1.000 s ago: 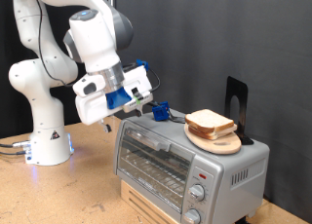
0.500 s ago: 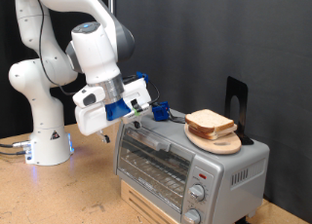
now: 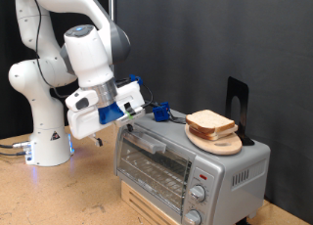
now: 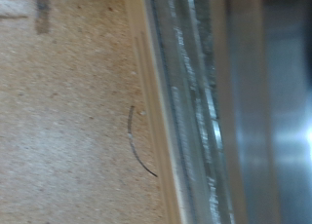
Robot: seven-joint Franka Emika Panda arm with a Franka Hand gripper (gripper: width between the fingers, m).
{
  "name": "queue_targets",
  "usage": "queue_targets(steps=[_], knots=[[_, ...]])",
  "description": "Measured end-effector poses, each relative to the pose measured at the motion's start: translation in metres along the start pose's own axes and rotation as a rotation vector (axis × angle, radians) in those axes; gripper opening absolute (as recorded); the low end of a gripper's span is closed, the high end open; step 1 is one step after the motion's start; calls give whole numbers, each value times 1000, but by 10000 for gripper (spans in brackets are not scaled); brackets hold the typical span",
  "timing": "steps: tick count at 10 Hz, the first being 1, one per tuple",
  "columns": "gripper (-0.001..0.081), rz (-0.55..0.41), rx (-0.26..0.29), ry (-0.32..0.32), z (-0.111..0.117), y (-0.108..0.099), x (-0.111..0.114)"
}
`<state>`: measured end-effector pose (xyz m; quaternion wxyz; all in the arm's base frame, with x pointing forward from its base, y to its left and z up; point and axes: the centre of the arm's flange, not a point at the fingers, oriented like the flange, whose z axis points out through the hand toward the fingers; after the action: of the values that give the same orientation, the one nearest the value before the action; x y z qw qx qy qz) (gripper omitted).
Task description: Make a piece of toast with the oven
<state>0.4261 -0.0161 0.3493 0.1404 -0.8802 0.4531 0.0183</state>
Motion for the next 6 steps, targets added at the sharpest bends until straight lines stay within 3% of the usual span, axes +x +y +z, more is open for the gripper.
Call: queue_targets(steps=[3,6], knots=[[800,36,-51,20,3,23,14],[800,88,-59,44,8,37,31]])
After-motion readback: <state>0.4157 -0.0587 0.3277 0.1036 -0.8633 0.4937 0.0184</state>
